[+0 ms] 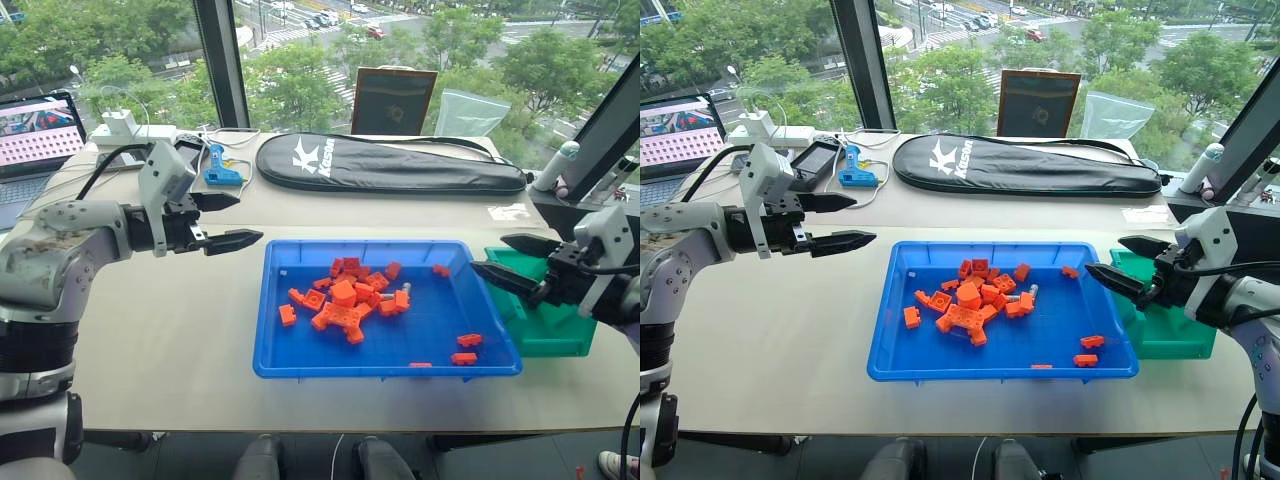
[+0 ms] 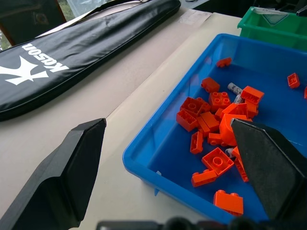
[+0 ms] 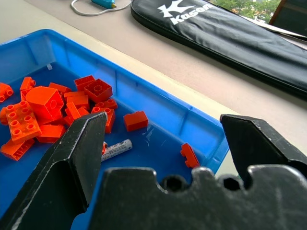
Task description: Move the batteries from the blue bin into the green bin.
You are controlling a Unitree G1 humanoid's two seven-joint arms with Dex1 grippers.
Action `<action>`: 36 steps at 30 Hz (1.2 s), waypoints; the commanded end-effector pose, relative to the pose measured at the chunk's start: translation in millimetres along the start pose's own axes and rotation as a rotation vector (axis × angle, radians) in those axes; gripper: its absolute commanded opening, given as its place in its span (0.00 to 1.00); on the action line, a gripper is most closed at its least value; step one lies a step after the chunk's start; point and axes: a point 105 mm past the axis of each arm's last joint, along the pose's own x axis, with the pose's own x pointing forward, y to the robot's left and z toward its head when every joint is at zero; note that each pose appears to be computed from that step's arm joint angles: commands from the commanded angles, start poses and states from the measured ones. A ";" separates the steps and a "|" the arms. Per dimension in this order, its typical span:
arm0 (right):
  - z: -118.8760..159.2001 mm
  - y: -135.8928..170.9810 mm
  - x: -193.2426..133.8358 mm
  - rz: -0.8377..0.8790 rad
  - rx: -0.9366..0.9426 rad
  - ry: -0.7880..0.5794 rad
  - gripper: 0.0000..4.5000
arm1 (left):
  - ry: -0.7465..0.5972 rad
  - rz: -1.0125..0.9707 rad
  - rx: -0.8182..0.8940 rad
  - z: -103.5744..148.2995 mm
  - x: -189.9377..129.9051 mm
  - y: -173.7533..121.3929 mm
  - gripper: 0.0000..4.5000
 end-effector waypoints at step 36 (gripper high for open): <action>-21.2 76.2 93.8 0.494 -0.313 0.286 0.98 | 0.075 -0.518 0.110 13.7 -5.2 -76.6 1.00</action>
